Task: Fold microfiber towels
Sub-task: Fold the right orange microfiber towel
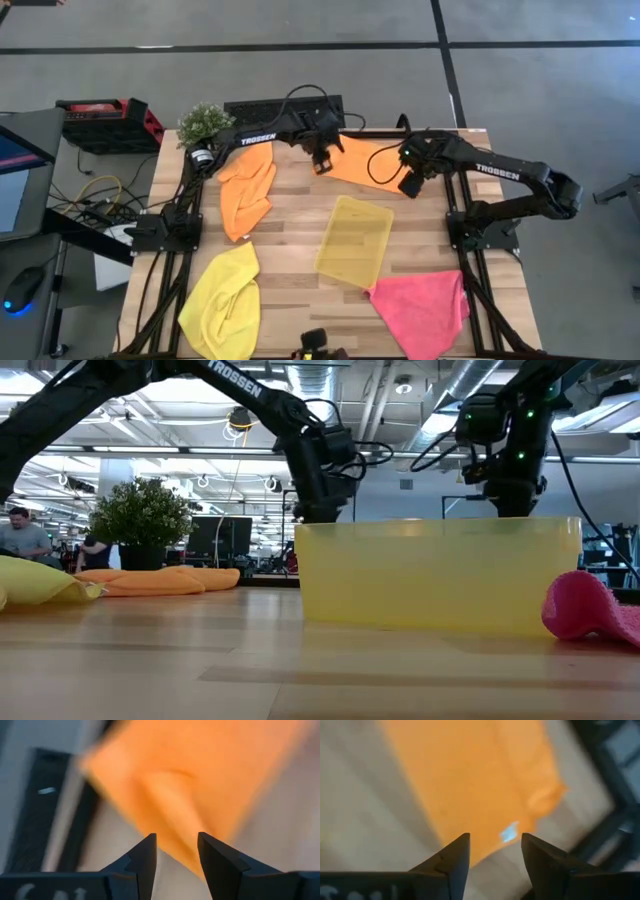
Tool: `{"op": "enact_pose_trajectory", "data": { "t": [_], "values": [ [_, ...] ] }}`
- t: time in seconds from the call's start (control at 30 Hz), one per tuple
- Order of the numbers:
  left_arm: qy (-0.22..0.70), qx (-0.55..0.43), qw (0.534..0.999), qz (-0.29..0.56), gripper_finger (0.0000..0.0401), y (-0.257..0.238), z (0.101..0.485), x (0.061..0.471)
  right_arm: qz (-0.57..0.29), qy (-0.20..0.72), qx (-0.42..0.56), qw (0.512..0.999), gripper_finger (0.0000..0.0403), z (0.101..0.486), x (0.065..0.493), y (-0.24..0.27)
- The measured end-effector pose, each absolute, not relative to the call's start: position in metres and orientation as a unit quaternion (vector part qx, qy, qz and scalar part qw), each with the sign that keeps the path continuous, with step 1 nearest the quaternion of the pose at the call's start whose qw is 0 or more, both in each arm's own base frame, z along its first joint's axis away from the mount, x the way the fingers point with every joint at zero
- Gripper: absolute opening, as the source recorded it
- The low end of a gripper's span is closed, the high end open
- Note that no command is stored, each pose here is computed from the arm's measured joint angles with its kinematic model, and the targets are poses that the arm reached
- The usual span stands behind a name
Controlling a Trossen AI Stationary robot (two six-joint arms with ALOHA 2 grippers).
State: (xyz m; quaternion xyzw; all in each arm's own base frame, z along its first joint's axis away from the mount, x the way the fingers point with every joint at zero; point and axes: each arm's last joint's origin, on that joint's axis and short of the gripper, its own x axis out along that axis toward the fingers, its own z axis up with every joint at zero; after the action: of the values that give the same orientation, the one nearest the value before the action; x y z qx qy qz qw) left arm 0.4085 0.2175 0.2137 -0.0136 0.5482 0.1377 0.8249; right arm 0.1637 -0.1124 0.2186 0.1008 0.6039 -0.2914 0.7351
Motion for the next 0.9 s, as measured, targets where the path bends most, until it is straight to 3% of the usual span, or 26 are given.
{"op": "enact_pose_trajectory", "data": {
  "t": [0.13,0.4,0.9],
  "values": [
    [0.581,0.038,0.812,0.031,0.0137,0.206,0.208,0.405,-0.241,0.622,0.095,0.739,0.0202,0.218,0.164,-0.104],
    [0.581,0.106,0.806,-0.026,0.0137,0.187,0.190,0.411,-0.179,0.631,0.062,0.752,0.0190,0.218,0.169,-0.095],
    [0.596,0.093,0.797,0.023,0.0137,0.176,0.190,0.415,-0.089,0.640,-0.006,0.763,0.0169,0.185,0.165,-0.088]
  ]
}}
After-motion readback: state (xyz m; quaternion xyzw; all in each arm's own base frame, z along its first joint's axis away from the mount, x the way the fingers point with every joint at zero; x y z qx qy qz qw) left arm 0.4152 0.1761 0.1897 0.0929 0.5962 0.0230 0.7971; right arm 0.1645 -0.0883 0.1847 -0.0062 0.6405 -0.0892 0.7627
